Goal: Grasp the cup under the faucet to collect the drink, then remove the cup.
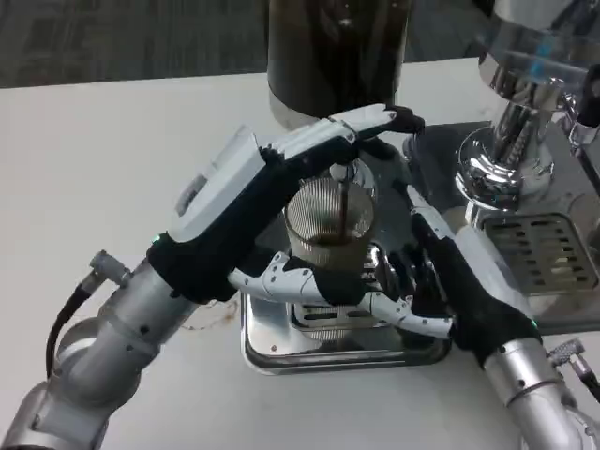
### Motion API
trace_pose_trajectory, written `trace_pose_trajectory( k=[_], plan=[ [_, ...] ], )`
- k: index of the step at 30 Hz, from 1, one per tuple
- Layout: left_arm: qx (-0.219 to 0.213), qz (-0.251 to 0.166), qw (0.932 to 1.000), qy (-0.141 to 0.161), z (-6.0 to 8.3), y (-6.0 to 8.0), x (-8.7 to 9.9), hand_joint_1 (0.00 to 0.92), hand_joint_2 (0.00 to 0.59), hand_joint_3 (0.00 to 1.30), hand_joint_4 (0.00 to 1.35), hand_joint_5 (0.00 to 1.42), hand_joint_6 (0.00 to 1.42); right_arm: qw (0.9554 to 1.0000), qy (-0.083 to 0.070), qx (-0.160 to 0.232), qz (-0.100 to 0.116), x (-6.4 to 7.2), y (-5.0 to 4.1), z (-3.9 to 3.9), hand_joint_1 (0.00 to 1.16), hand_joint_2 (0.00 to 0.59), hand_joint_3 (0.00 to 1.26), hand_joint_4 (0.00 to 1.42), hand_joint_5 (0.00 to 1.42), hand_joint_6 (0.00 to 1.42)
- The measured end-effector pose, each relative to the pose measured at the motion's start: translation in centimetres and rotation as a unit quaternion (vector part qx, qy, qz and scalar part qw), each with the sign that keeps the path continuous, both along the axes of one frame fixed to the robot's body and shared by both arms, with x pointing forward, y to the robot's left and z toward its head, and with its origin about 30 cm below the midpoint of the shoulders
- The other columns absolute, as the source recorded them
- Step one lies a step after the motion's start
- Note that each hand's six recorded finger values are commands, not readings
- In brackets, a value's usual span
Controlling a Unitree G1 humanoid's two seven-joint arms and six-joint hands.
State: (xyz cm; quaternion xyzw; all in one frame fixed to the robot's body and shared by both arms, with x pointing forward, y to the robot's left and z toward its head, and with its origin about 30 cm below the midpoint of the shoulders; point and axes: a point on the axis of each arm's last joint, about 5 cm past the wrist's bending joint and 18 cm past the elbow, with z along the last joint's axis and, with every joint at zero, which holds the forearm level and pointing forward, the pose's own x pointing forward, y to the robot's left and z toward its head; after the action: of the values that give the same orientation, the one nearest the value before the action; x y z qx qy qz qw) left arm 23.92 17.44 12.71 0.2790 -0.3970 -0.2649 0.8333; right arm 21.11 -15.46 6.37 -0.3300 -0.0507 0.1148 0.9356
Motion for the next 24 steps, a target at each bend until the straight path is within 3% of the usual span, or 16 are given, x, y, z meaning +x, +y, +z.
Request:
trace_pose_trajectory(
  k=[15,24],
  plan=[
    [0.006,0.005,1.0,-0.004,0.4,-0.1,0.1,0.0,0.018,0.28,0.2,0.39,0.33,0.9995,0.007,0.022,0.024,2.5,1.52,-0.2,0.61,0.187,0.0,0.0,0.0,0.06],
    [0.005,0.011,0.9999,-0.003,0.5,-0.2,0.0,0.0,0.025,0.28,0.2,0.39,0.33,0.9988,0.006,0.032,0.035,2.8,2.07,-0.46,0.61,0.185,0.0,0.0,0.0,0.06]
  ],
)
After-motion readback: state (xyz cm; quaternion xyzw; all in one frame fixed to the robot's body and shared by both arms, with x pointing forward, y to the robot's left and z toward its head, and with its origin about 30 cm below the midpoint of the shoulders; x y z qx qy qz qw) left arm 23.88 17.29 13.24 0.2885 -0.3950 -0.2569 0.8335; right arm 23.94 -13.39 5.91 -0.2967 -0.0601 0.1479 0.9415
